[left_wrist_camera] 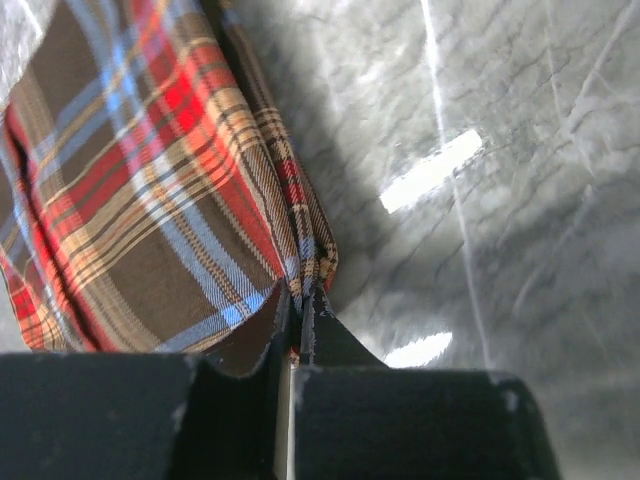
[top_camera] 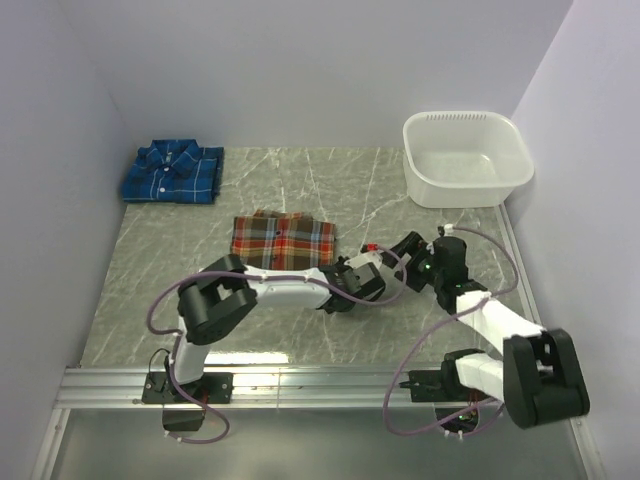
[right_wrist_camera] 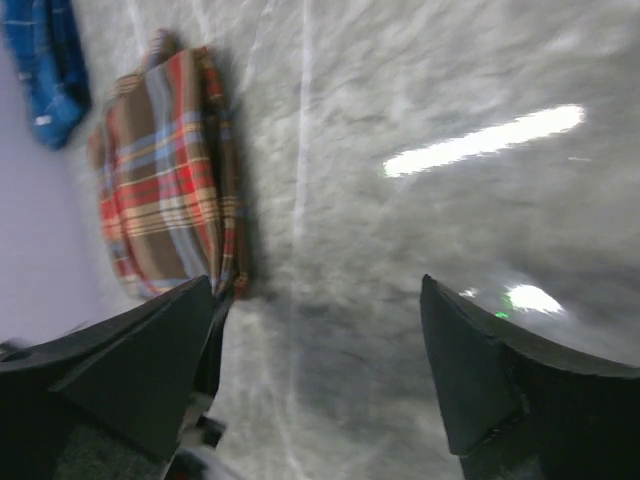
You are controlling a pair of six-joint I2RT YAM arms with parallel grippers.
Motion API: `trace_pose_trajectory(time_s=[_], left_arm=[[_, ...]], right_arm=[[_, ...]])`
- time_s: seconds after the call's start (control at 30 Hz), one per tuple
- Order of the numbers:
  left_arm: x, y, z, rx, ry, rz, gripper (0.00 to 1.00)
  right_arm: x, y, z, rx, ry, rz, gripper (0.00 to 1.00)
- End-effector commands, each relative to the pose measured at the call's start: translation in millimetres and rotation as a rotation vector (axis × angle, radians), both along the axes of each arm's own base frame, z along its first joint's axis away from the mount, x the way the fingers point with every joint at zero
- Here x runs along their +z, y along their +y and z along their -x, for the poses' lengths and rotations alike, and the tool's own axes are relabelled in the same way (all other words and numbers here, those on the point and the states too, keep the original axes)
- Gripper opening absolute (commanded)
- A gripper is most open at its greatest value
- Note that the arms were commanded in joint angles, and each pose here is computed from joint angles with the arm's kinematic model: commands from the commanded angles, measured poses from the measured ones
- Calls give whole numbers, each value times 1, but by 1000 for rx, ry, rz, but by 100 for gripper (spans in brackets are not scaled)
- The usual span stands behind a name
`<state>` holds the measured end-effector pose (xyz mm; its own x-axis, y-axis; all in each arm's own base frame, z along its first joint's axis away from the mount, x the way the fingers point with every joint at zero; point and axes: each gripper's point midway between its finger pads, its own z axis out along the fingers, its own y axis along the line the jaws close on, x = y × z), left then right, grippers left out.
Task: Fold and stack the long sleeve shirts
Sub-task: Fold the shirt
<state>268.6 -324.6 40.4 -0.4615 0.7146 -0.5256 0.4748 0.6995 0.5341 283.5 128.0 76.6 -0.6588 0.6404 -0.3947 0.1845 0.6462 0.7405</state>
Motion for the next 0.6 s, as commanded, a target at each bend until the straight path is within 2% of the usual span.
trace_pose_trajectory(time_s=[0.0, 0.03, 0.27, 0.3, 0.57], left_arm=[[46, -17, 0, 12, -14, 227, 1], [48, -16, 1, 15, -10, 243, 1], [58, -11, 7, 24, 24, 353, 0], [60, -10, 8, 25, 27, 360, 0], [52, -2, 9, 49, 56, 382, 1]], right_arm=[[28, 39, -16, 89, -93, -200, 95], [37, 48, -20, 108, -125, -247, 96], [29, 113, -28, 265, -76, -392, 97], [19, 118, -30, 267, -50, -401, 97], [23, 138, -48, 267, -91, -459, 95]])
